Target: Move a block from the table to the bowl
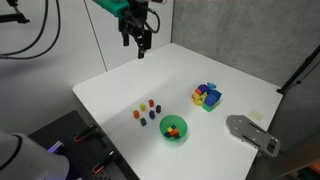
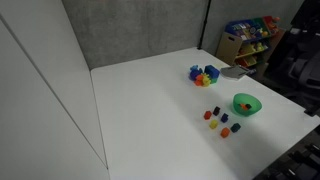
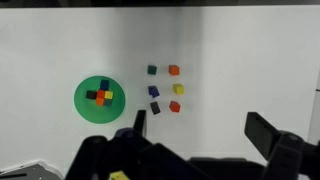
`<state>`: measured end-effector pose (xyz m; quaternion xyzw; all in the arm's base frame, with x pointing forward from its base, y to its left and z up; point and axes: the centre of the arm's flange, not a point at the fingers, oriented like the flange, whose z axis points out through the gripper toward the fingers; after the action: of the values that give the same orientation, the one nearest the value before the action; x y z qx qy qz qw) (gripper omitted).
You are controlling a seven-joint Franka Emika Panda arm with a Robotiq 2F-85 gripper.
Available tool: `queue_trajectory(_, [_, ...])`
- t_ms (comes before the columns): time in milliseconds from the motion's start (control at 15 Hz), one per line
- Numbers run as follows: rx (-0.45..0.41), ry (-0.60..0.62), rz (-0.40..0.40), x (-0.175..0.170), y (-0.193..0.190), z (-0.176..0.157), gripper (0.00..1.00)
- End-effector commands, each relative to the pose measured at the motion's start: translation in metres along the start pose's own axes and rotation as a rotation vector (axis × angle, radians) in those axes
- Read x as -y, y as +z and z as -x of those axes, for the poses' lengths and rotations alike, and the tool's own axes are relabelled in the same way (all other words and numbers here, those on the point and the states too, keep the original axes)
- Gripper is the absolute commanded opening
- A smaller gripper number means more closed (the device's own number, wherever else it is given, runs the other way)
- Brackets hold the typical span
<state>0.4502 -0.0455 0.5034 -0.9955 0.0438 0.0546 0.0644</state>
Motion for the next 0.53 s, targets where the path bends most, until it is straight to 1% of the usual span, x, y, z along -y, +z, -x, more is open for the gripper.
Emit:
queue_trajectory(0, [-0.001, 0.000, 0.000, 0.000, 0.000, 0.000, 1.00])
queue_trajectory(333, [-0.003, 0.000, 0.000, 0.000, -0.001, 0.000, 1.00])
queue_trajectory(467, [-0.022, 0.012, 0.026, 0.004, 0.012, -0.009, 1.00])
